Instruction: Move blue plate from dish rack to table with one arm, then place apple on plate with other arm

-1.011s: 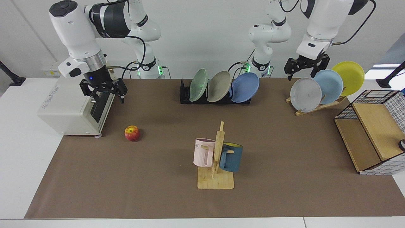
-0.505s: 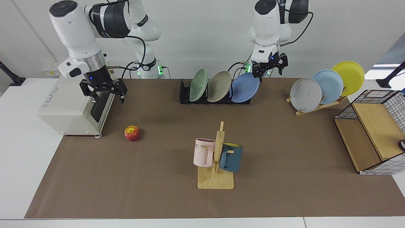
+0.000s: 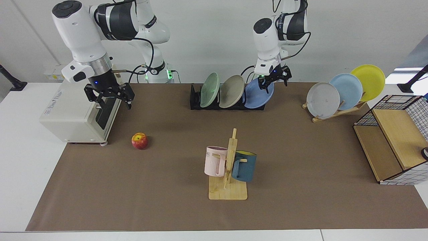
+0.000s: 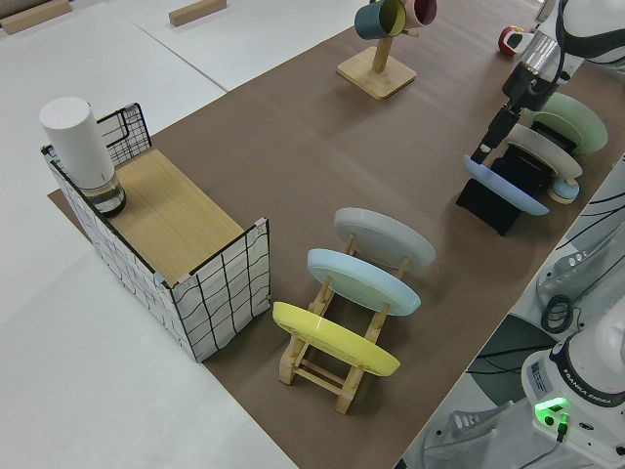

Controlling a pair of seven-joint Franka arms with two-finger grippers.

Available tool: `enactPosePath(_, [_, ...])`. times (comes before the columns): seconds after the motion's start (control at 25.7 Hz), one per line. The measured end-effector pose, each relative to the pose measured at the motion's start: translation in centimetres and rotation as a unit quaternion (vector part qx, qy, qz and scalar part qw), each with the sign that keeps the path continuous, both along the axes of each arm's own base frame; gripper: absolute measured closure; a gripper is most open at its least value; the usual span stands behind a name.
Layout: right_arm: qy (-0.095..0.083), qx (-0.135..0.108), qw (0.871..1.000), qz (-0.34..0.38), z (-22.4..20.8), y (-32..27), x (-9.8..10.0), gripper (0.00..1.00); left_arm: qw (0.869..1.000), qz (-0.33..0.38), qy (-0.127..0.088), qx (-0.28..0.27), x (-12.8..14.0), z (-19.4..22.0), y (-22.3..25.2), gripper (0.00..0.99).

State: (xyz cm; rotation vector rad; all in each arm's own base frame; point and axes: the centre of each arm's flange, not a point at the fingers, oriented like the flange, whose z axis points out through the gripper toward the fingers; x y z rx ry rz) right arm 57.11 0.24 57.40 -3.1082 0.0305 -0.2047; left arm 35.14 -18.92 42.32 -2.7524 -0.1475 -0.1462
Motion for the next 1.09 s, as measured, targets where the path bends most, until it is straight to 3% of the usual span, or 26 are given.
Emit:
enactPosePath(0.31, [0.0,0.0,1.0,0.0,0.0,0.0,0.0,0.0,1.0,-0.01,0.012,0.009,-1.2,-2.6,-0.2,0.044])
enactPosePath(0.39, [0.0,0.0,1.0,0.0,0.0,0.0,0.0,0.0,1.0,-0.015,0.019,0.007,-1.4,-2.7,-0.4,0.15])
enactPosePath(0.43, [0.0,0.0,1.0,0.0,0.0,0.0,0.0,0.0,0.999,-0.019,0.026,0.005,-1.6,-2.8,-0.5,0.273])
enactPosePath(0.47, [0.0,0.0,1.0,0.0,0.0,0.0,0.0,0.0,0.999,-0.024,0.033,0.006,-1.8,-2.9,-0.5,0.335])
enactPosePath(0.58, [0.001,0.0,1.0,0.0,0.0,0.0,0.0,0.0,0.998,-0.036,0.052,0.009,-2.1,-3.0,-0.5,0.467])
enactPosePath(0.62, [0.003,0.0,1.0,0.0,0.0,0.0,-0.1,0.0,0.998,-0.039,0.055,0.01,-2.1,-3.0,-0.5,0.573])
enactPosePath(0.82, [0.006,0.001,1.0,0.0,0.6,0.0,-0.6,0.0,0.997,-0.049,0.064,0.014,-2.3,-2.6,-0.6,0.815])
enactPosePath(1.09, [0.006,0.001,1.0,0.001,0.9,0.0,-0.8,0.0,0.997,-0.052,0.057,0.013,-2.2,-1.2,-1.2,0.85])
